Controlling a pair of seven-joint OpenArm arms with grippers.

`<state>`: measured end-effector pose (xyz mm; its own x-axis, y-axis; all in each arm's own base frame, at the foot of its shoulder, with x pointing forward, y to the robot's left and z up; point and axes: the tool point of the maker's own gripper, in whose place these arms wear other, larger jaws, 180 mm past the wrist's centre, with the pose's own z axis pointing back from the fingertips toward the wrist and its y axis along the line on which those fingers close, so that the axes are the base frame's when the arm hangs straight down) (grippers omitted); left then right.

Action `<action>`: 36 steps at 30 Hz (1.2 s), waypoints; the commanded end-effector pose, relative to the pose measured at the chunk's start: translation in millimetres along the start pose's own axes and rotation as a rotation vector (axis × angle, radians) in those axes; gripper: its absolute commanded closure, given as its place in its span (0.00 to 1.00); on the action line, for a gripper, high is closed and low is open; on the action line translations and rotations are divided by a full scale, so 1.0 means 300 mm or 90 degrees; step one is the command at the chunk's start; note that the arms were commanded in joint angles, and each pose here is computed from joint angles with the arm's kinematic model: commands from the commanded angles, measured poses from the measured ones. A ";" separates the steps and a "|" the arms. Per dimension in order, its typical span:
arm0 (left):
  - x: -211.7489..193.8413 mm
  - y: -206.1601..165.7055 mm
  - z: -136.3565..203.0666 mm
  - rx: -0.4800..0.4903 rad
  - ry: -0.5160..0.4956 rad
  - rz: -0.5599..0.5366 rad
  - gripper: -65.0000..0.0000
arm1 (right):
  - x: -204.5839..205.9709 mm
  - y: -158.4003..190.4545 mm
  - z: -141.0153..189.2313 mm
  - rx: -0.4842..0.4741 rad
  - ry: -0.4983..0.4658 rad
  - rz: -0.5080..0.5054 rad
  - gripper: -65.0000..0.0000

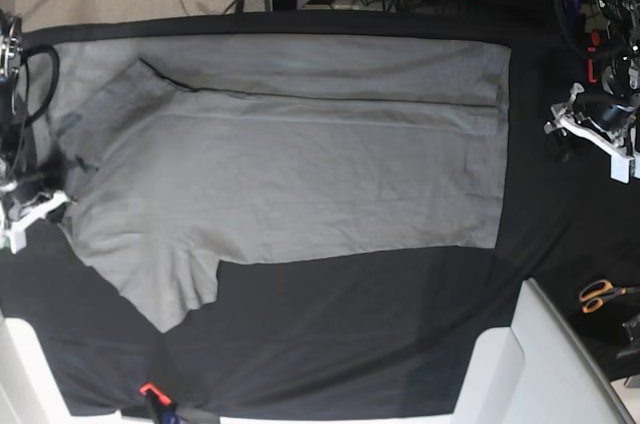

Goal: Fold the T-shirt properly
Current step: 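Grasp the collar-end sleeve with the right gripper and fold it inward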

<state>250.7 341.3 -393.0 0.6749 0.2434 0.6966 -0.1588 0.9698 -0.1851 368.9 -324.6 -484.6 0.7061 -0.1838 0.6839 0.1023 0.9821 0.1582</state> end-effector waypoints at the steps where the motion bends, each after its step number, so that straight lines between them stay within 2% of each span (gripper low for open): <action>1: 0.055 0.006 0.012 -0.001 -0.026 -0.011 0.51 | 0.102 -0.023 0.017 -0.003 -0.039 0.011 1.00; 4: 0.054 0.004 0.012 -0.002 -0.025 -0.012 0.51 | 0.085 -0.002 0.034 0.008 -0.020 0.042 1.00; 12: 0.052 0.002 0.010 -0.003 -0.024 -0.012 0.51 | 0.046 -0.045 0.141 -0.012 0.013 0.044 1.00; 17: 0.053 0.000 0.009 -0.004 -0.024 -0.013 0.51 | 0.011 -0.019 0.204 -0.012 0.046 0.069 1.00; 24: 0.054 -0.002 0.008 -0.004 -0.025 -0.012 0.51 | -0.018 0.081 0.296 -0.003 0.069 0.095 1.00; 36: 0.050 -0.001 0.009 -0.004 -0.023 -0.012 0.51 | -0.133 0.127 0.415 -0.015 0.150 0.145 1.00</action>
<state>250.8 339.4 -394.2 0.6798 0.2407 0.6928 -0.1544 0.9704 -0.1856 248.6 -275.9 -429.6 0.8737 0.0367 0.4852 -0.0593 0.9978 0.0312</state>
